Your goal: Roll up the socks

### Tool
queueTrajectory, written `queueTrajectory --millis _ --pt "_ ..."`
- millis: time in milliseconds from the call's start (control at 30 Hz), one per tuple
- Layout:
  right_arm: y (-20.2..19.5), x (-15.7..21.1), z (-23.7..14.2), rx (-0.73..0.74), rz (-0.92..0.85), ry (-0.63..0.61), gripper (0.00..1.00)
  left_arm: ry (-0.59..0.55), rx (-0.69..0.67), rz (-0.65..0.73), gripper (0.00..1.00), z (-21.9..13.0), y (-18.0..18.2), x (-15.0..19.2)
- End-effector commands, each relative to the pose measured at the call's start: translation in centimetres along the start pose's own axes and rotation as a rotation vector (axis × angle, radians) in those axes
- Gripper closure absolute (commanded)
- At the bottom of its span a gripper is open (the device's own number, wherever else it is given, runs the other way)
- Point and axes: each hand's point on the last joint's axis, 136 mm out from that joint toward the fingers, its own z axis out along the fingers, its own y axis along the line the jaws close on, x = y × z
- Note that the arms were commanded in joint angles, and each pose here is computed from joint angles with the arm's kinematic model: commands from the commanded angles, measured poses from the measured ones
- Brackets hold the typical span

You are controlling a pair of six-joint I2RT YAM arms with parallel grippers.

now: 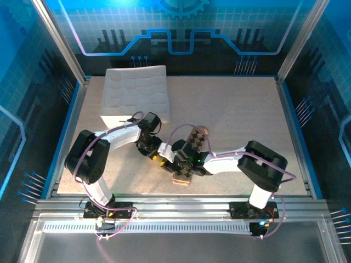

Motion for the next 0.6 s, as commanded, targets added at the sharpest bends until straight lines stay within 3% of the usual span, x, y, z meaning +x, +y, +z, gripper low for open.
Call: queueTrajectory --millis 0,100,167,233,333,567 --pt "-0.7 0.4 1.5 0.047 0.006 0.032 0.43 0.059 -0.23 -0.073 0.82 2.0 5.6 1.2" --pt "-0.8 1.3 2.3 0.033 0.042 0.066 0.53 0.058 -0.197 -0.076 0.82 1.5 5.0 1.2" --pt "-0.7 2.2 2.6 0.012 0.068 0.099 0.71 0.051 -0.164 -0.083 0.8 0.7 4.5 1.2" --pt "-0.2 3.2 2.5 -0.018 0.093 0.121 0.85 0.036 -0.128 -0.097 0.73 -0.3 4.2 1.1" --pt "0.6 4.7 2.2 -0.076 0.134 0.146 0.96 0.013 -0.057 -0.122 0.59 -1.9 3.4 1.0" --pt "2.3 8.1 1.6 -0.187 0.253 0.226 1.0 -0.031 0.035 -0.17 0.19 -5.1 2.4 0.1"
